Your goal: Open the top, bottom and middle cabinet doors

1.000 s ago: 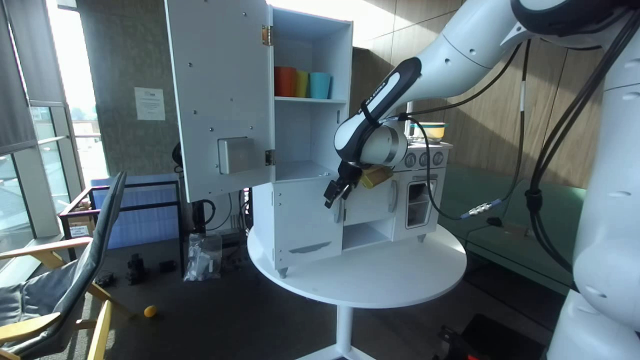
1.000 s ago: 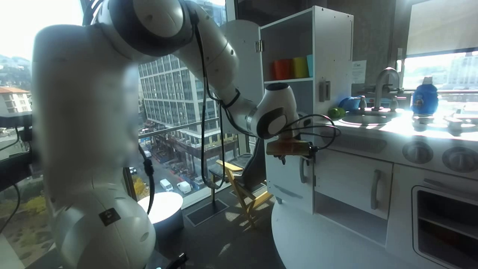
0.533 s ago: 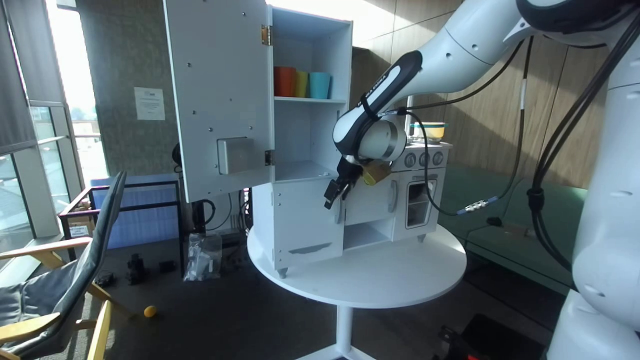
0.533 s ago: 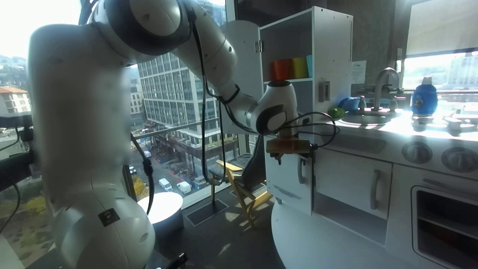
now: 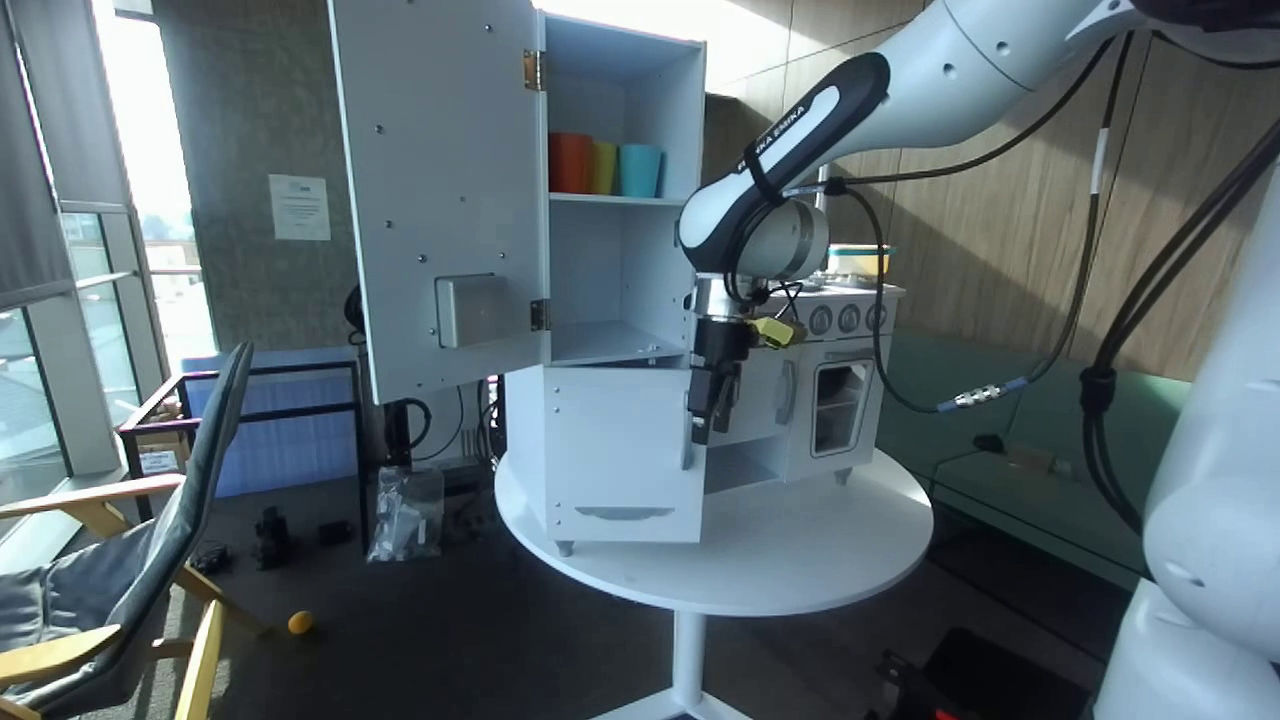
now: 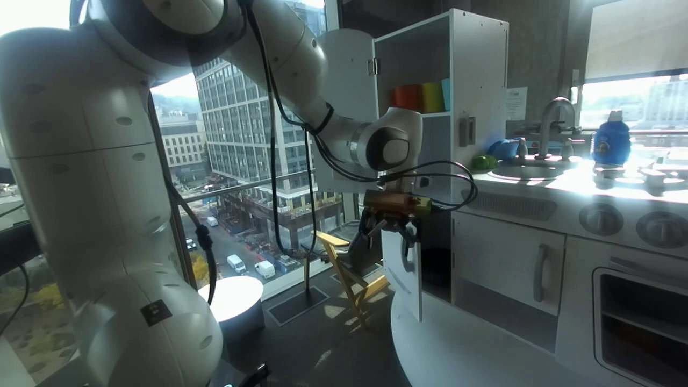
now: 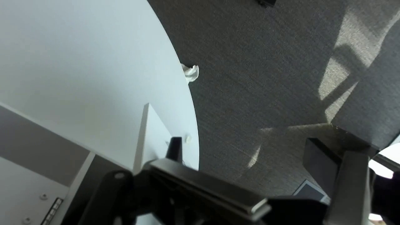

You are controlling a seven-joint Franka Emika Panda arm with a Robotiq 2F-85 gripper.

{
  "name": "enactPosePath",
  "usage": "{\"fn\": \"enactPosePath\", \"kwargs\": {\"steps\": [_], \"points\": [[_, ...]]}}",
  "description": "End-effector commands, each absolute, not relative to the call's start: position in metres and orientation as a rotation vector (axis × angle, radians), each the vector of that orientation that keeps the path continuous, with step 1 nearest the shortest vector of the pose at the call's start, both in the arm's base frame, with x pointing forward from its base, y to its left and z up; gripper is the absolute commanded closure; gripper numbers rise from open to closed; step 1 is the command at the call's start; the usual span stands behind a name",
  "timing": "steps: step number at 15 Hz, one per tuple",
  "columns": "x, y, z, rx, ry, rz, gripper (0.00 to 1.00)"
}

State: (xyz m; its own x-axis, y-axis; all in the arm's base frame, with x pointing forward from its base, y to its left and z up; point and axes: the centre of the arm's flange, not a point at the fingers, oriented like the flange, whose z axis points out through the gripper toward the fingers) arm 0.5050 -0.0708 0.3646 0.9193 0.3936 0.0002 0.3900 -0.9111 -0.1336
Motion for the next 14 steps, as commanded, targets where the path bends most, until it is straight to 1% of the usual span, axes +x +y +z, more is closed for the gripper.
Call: {"fn": "enactPosePath", "kwargs": {"steps": [1, 2, 3, 6, 10, 11, 14], "points": [[0.485, -0.065, 0.397, -3.078, -0.407, 0.222, 0.00], [0.481, -0.067, 0.402, -3.121, -0.316, 0.193, 0.00], [0.481, -0.073, 0.409, -3.149, -0.233, 0.103, 0.00], [0.486, -0.085, 0.426, -3.228, -0.040, 0.001, 0.00], [0.494, -0.092, 0.431, -3.384, 0.181, -0.069, 0.00], [0.496, -0.090, 0.428, -3.407, 0.206, -0.125, 0.00], [0.499, -0.073, 0.421, -3.387, 0.199, -0.127, 0.00]]}}
